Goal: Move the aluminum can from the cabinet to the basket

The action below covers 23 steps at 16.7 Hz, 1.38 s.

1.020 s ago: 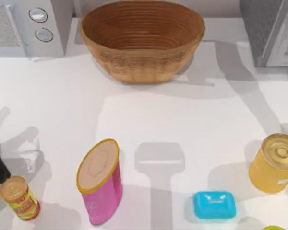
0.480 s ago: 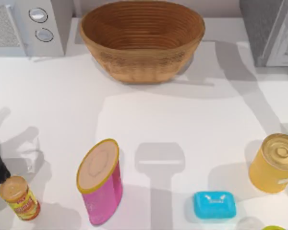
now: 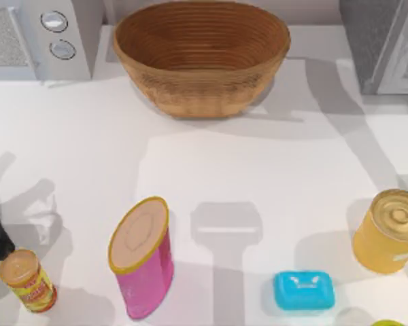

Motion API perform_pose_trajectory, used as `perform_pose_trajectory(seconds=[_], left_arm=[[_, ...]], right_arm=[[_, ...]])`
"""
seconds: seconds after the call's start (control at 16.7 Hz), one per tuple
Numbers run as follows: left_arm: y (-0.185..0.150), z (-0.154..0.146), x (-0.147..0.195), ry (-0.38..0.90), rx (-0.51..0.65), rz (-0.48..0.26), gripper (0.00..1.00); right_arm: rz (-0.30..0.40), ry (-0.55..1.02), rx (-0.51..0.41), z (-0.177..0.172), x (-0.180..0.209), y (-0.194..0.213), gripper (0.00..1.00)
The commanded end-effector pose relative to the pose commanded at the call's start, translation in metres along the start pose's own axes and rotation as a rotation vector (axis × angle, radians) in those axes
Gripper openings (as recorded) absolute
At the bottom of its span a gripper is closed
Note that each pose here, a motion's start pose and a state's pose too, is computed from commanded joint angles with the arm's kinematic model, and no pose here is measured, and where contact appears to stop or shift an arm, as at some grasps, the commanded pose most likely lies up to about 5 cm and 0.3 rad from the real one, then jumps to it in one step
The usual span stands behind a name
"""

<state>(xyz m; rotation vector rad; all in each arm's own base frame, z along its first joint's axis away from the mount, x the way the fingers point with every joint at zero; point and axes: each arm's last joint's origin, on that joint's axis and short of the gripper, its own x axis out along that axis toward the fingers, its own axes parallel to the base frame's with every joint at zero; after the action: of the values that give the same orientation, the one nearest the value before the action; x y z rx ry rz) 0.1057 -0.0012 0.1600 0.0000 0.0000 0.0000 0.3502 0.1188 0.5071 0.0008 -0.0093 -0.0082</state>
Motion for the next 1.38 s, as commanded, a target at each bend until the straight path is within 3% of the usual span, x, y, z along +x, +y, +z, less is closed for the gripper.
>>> perform_pose_trajectory(seconds=[0.12,0.72,1.2,1.38], left_arm=[[0.0,0.0,0.0,0.0,0.0,0.0,1.0],[0.0,0.0,0.0,0.0,0.0,0.0,1.0],[0.0,0.0,0.0,0.0,0.0,0.0,1.0],[0.0,0.0,0.0,0.0,0.0,0.0,1.0]], right_arm=[[0.0,0.0,0.0,0.0,0.0,0.0,0.0],[0.001,-0.001,0.0,0.005,-0.009,0.003,0.0],[0.002,-0.001,0.001,0.058,-0.162,0.006,0.0],[0.002,0.0,0.001,0.062,-0.18,0.001,0.0]])
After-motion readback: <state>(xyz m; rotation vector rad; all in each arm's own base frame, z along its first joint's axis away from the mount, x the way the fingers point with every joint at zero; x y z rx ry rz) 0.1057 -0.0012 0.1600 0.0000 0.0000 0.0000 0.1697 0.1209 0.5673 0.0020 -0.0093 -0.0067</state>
